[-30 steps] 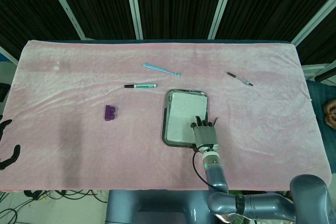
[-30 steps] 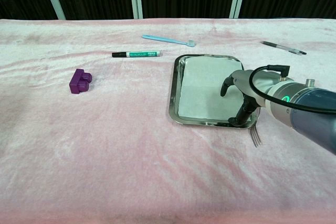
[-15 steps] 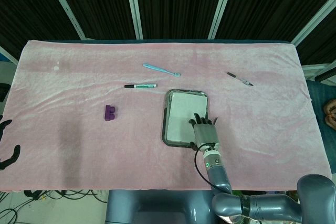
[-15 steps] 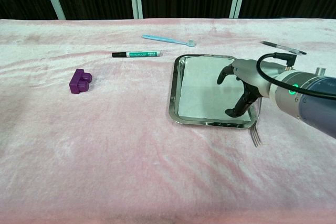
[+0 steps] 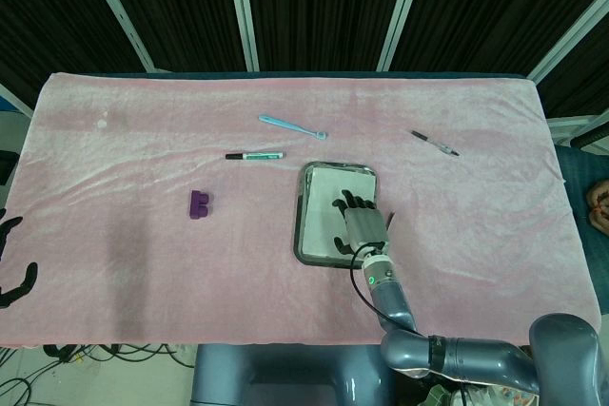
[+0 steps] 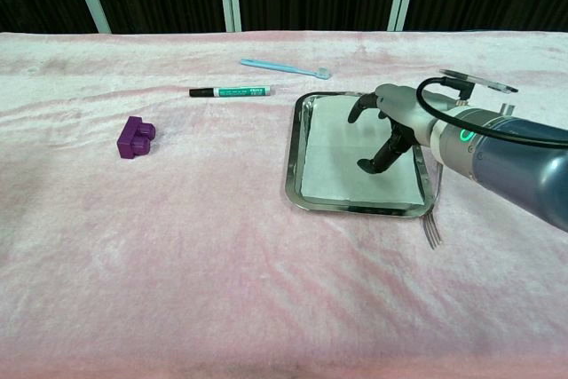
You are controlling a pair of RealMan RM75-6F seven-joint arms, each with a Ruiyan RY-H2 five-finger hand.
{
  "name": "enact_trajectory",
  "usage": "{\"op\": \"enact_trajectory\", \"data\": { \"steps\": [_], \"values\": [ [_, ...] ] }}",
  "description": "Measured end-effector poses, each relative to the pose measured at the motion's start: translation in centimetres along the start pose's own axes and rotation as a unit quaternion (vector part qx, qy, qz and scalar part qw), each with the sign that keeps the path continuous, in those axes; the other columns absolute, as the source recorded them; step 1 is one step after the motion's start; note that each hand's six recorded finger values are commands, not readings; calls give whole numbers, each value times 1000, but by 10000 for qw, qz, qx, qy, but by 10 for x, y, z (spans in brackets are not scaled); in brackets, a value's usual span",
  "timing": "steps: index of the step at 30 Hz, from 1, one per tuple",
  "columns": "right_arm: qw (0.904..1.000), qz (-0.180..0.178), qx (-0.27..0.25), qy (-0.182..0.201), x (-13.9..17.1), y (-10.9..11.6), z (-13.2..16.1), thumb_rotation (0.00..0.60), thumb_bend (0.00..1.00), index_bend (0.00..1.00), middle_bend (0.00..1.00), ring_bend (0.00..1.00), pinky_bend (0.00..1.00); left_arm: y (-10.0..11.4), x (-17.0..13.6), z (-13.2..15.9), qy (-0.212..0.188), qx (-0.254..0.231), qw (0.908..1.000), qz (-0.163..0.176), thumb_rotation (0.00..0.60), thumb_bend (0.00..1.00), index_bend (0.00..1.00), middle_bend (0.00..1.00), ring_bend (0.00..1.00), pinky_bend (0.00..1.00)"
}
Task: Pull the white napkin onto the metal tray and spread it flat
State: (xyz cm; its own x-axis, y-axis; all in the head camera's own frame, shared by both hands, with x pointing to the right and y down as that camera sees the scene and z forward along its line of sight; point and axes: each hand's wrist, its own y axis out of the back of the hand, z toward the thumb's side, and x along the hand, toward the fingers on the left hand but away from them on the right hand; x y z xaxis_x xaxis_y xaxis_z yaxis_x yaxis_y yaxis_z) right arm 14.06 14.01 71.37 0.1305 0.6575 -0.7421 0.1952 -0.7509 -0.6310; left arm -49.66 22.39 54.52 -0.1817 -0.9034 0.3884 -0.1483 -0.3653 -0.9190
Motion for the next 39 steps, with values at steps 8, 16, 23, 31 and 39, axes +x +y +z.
{"op": "enact_trajectory", "data": {
  "steps": [8,16,23,31,39],
  "values": [
    [9998,194,48,-58,-16,-10,-3,600,297,235,75,133,164,-1,1,0,1,4,10000,-10,600,396,151,46,0,0],
    [9996,279,40,-32,-21,-18,0,600,311,236,74,133,165,-1,2,0,9,-1,10000,-10,600,396,151,46,0,0],
    [9994,323,143,-41,-20,-21,0,600,312,236,74,133,165,-1,3,0,10,6,10000,-17,600,396,151,46,0,0],
    [9992,337,193,14,-16,-26,4,600,313,236,74,132,164,-1,3,-1,11,3,10000,-22,600,396,151,46,0,0],
    [9995,253,193,1,-19,-24,4,600,312,235,74,132,165,0,4,-1,12,2,10000,-22,600,396,151,46,0,0]
  ]
}}
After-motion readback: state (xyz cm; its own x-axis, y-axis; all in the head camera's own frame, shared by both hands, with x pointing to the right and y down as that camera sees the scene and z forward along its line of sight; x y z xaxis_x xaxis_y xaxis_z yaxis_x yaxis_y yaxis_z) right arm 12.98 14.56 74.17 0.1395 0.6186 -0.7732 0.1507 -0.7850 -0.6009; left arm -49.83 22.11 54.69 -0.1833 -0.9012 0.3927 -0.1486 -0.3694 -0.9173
